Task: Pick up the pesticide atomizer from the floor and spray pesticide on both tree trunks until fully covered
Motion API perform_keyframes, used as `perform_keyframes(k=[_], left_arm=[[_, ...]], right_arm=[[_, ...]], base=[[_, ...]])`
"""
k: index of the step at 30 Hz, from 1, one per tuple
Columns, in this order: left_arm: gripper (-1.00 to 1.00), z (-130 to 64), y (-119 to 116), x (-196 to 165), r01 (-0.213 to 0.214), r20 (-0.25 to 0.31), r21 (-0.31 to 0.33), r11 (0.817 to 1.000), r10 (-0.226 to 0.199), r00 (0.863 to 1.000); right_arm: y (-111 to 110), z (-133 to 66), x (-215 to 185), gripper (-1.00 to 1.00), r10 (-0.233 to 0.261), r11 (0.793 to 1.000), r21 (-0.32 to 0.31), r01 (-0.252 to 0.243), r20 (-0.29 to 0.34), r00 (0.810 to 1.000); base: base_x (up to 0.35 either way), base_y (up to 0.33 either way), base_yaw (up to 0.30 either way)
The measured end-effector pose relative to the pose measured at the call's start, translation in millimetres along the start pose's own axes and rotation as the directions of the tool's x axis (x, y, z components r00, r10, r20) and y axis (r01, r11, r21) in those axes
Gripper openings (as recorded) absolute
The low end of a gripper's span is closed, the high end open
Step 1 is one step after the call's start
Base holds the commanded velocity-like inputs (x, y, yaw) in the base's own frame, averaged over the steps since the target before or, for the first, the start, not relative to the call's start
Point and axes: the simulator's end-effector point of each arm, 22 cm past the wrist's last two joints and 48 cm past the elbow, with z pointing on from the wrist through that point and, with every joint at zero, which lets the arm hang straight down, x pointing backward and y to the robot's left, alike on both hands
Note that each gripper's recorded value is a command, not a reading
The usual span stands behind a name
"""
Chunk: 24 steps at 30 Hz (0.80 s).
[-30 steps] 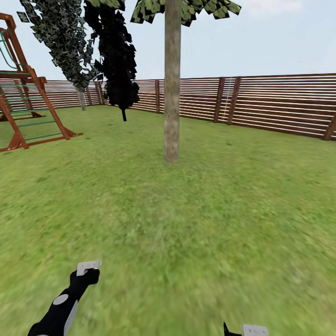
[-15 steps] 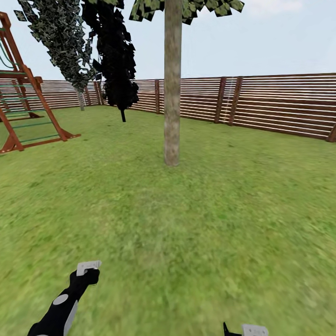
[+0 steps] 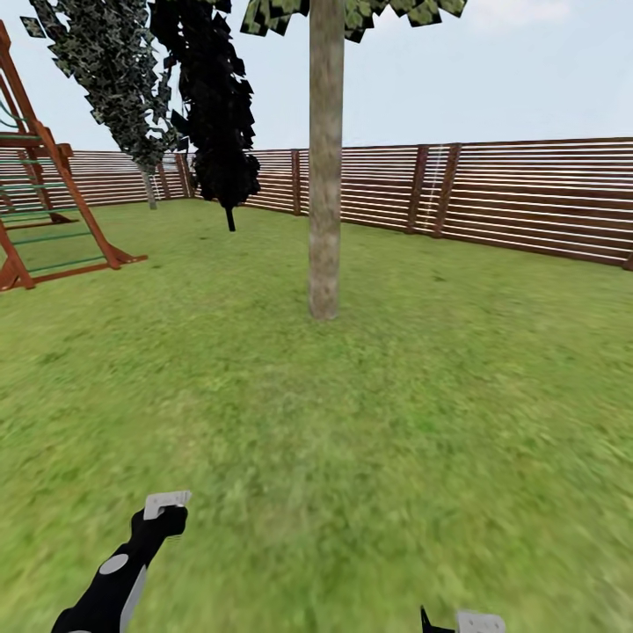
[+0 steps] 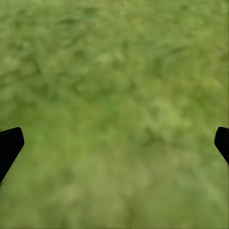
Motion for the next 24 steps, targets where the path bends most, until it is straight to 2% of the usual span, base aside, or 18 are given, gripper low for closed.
perform_keyframes(k=[24], left_arm=[[-1.0,0.0,-1.7,0.4,-0.001,0.0,0.004,1.0,0.001,1.0]], right_arm=[[0.2,0.0,0.0,1.0,-0.001,1.0,-0.001,0.001,0.0,1.0]], base=[[0.338,0.0,0.0]])
